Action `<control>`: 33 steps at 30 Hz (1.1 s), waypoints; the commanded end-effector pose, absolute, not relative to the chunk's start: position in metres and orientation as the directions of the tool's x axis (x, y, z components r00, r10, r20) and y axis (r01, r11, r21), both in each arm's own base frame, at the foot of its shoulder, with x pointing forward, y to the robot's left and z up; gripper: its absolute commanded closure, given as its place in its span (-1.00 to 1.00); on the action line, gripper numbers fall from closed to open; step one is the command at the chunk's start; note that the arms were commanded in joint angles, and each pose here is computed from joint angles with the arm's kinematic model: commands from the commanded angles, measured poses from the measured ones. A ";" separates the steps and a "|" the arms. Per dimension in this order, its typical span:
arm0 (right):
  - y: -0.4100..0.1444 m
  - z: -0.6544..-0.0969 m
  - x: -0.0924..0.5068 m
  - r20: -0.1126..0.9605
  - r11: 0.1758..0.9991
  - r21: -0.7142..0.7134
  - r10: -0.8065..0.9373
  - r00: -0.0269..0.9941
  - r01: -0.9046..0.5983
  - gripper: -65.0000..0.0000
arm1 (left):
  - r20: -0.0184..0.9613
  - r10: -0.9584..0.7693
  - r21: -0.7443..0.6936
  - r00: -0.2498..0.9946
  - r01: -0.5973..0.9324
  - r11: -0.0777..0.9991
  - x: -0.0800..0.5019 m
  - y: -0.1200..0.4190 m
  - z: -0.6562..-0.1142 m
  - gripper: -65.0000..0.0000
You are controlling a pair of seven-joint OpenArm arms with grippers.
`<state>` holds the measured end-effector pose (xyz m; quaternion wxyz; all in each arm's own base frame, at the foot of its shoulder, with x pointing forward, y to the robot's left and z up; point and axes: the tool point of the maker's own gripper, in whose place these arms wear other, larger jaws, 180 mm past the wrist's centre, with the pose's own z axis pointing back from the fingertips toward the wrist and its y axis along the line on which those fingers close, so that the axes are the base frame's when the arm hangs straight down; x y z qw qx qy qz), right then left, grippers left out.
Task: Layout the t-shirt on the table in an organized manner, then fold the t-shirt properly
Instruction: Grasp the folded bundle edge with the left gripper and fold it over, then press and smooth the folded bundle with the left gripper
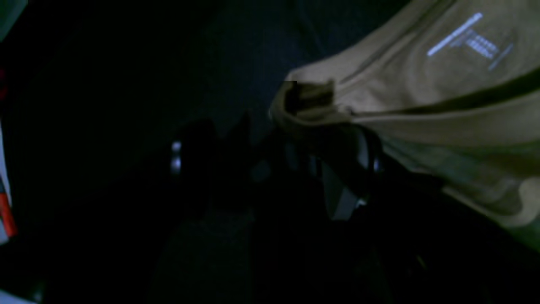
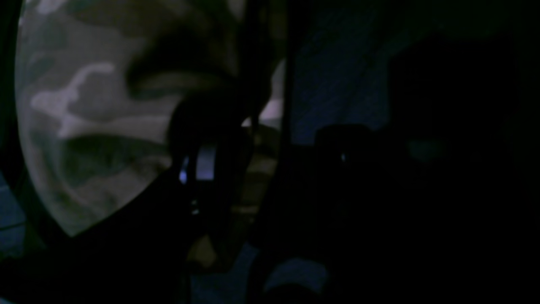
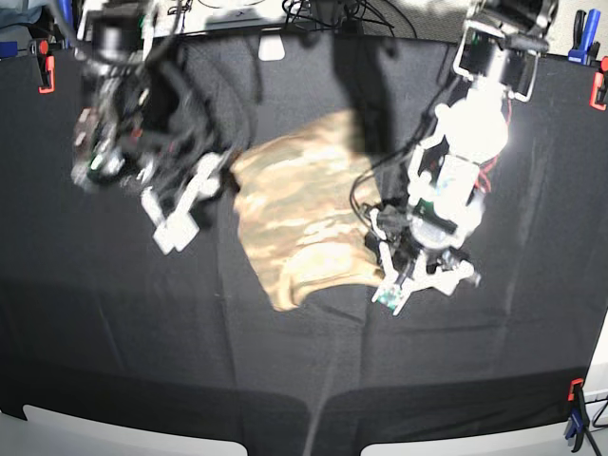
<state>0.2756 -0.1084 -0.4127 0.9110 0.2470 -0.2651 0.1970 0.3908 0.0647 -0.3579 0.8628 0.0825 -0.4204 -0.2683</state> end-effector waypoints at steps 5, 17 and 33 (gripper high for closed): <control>-0.069 -0.381 0.278 0.658 0.763 0.345 0.219 0.720 -0.547 0.07 | 0.713 -0.531 0.378 0.458 0.388 0.841 0.402 0.062 -0.341 -0.12; -0.072 -0.383 0.280 0.650 0.789 0.286 0.258 0.715 -0.544 0.07 | 0.679 -0.523 0.401 0.516 0.336 0.852 0.400 0.112 -0.348 -0.12; -0.172 -0.383 0.288 0.644 0.934 0.202 0.099 0.759 -0.293 0.07 | 0.926 -0.244 -0.068 0.289 0.761 0.646 0.329 -0.017 -0.248 -0.12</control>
